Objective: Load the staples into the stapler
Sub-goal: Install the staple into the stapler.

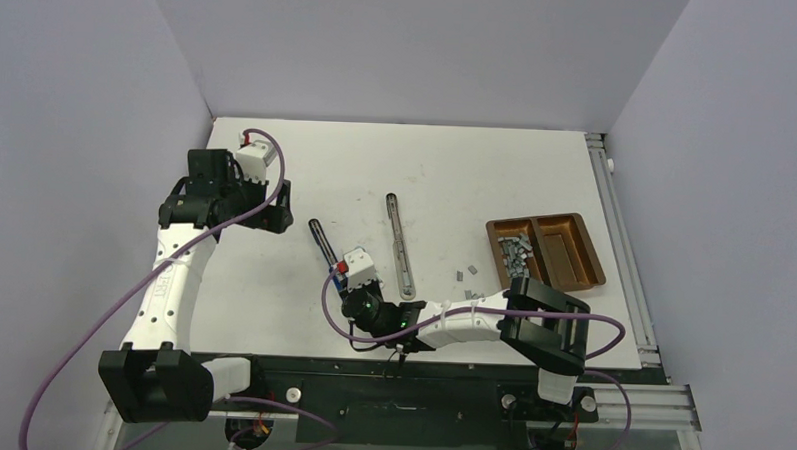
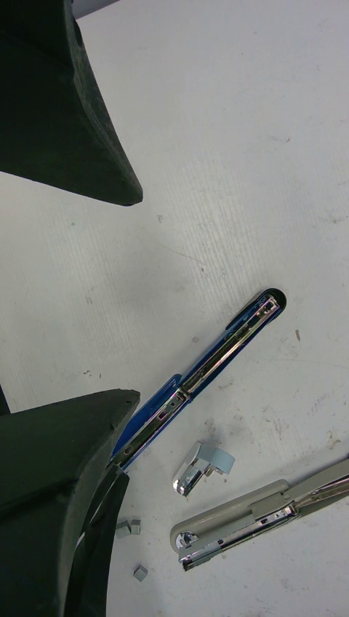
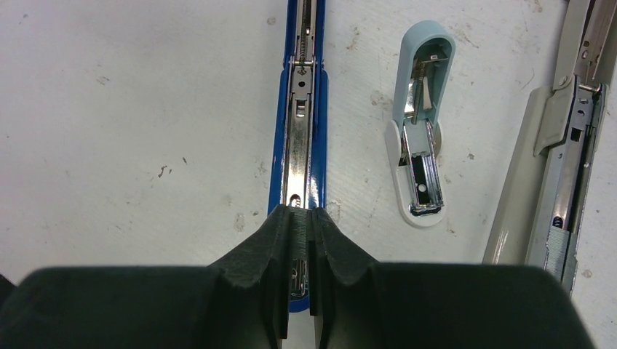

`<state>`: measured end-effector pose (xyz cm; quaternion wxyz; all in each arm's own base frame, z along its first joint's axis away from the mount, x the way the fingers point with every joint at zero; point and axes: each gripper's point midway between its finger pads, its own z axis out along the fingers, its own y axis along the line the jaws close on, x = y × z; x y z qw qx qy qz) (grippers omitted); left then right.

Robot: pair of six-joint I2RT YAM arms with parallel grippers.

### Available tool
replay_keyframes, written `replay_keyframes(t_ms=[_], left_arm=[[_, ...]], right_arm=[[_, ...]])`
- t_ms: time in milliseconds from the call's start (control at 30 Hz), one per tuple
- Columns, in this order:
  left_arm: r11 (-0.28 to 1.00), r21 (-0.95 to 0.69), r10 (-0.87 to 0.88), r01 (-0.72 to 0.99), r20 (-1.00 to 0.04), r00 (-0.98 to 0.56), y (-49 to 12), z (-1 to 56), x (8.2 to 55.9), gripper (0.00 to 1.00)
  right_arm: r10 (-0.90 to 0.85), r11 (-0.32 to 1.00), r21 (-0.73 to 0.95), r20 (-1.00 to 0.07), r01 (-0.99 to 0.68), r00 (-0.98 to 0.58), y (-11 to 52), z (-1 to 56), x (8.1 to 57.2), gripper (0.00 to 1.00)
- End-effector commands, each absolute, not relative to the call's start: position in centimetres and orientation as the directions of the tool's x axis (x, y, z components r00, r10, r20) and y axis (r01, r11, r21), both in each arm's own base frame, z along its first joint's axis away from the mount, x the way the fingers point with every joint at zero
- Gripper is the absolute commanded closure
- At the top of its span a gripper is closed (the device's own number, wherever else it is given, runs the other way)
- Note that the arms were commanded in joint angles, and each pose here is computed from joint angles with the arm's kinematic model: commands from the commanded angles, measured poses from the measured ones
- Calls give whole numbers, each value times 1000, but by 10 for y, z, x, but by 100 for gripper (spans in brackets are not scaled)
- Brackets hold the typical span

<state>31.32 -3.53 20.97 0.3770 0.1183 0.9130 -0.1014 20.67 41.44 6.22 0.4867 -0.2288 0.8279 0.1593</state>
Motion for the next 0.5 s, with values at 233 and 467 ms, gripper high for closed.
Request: replay_keyframes(t_ms=[233,467], left_arm=[[948,-70,150,310,-762,-631,-37,234,317,4],[948,-69,151,311,-762,-630,-37,234,317,4]], right_arm=[[-195,843,71,-884,-534,-425,422,66,208,91],[-197,842,72,-882,-534,-429,422,63,208,91]])
